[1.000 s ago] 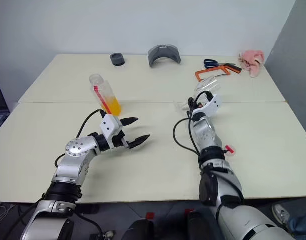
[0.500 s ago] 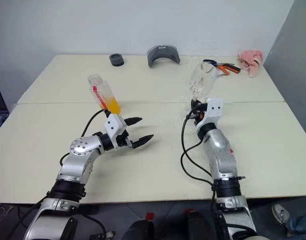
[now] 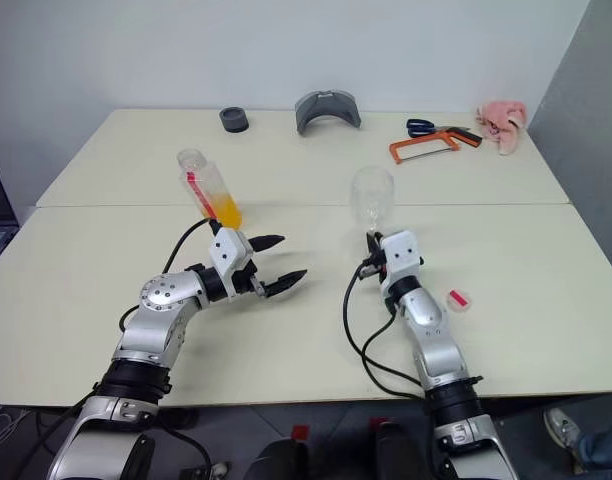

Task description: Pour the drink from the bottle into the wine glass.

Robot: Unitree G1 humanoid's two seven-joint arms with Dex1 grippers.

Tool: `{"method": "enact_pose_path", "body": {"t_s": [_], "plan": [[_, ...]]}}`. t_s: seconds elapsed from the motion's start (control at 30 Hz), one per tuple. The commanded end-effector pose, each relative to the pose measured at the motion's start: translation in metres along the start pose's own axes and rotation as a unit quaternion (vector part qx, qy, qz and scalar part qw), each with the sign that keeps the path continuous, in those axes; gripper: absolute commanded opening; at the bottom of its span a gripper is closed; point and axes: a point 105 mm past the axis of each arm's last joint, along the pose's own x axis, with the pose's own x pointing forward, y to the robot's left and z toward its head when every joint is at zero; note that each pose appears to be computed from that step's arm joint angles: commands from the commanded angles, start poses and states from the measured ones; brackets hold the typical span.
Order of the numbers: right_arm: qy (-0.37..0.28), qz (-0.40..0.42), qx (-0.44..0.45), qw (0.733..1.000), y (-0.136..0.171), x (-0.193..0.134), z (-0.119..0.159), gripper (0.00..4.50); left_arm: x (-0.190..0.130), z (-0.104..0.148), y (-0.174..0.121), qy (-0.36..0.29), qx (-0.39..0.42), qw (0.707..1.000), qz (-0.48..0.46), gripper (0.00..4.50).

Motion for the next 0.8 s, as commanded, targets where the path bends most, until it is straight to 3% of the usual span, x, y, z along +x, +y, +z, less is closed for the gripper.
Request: {"method": "enact_pose_path", "body": {"t_s": [0.03,0.17,0.47,0.8], "plan": [[-0.022,0.012,-0.019,1.000,0.005,0.000,0.007,0.13,-0.003,0.013,0.002,-0.017,0.018,1.000,0.000,4.50],[-0.019,0.008,-0.016,1.000,0.003,0.002,0.004,0.13,-0.003,0.014,0.003,-0.016,0.017,1.000,0.001,4.50],[-0.074,0.036,0.000,0.997,0.012,0.032,0.036,0.13,-0.018,0.017,0.028,-0.013,0.010,0.999,0.049,4.50],[-0.047,0.074,0.007,0.996,0.025,0.046,0.016,0.13,-0.032,0.025,0.041,-0.014,0.005,0.997,0.078,4.50]]}}
